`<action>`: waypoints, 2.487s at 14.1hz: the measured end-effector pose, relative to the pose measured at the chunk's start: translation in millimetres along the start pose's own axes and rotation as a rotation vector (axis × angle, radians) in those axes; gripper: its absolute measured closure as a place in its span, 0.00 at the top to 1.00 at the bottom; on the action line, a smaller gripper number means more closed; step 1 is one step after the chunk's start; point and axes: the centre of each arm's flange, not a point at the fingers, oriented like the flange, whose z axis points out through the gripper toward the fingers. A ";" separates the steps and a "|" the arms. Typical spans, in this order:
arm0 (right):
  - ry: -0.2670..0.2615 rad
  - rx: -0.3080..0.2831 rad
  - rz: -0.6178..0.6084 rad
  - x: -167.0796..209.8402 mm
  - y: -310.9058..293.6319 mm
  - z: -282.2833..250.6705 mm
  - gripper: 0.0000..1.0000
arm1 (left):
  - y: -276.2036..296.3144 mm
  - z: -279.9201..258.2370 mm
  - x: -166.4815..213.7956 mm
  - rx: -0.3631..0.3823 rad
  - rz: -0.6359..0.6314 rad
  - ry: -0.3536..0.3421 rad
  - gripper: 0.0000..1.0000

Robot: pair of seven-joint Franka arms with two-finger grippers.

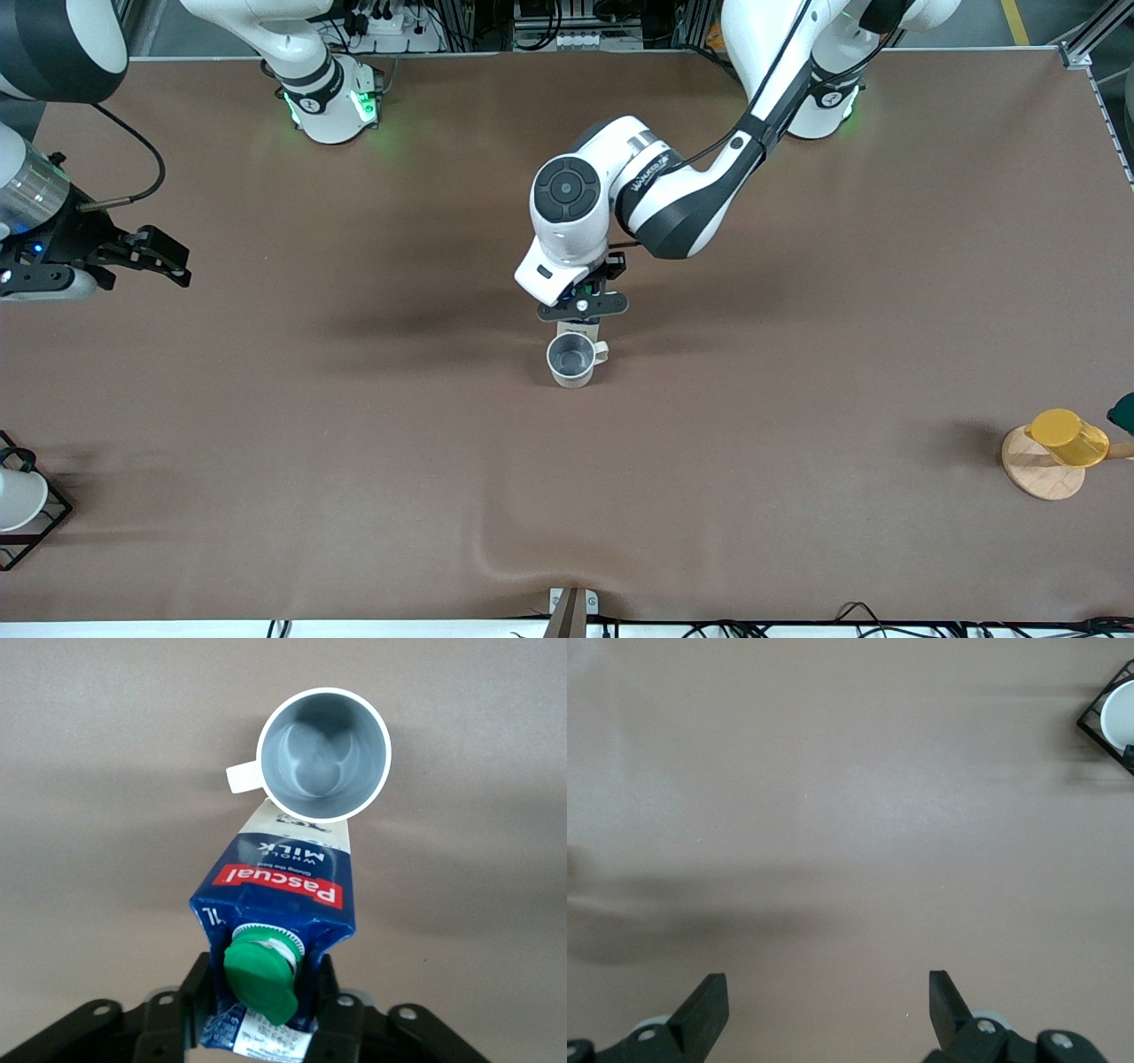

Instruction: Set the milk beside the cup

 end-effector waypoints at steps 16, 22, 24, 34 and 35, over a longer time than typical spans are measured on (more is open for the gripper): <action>0.055 -0.006 0.039 2.7 22.2 -47.5 1.00 | -180.9 -196.8 69.4 -0.069 -0.214 0.108 1.00; 0.006 -0.004 0.066 0.1 18.9 -39.3 1.00 | -368.3 -255.6 104.3 -0.046 -0.122 0.091 1.00; -0.003 -0.004 0.070 1.6 17.0 -34.8 1.00 | -420.1 -251.0 114.7 -0.076 -0.095 0.061 1.00; -0.023 -0.004 0.077 4.0 16.9 -26.4 1.00 | -474.7 -227.1 88.3 -0.068 -0.020 0.078 1.00; -0.023 -0.004 0.078 4.0 17.7 -26.4 1.00 | -474.4 -228.2 78.7 -0.063 -0.019 0.083 1.00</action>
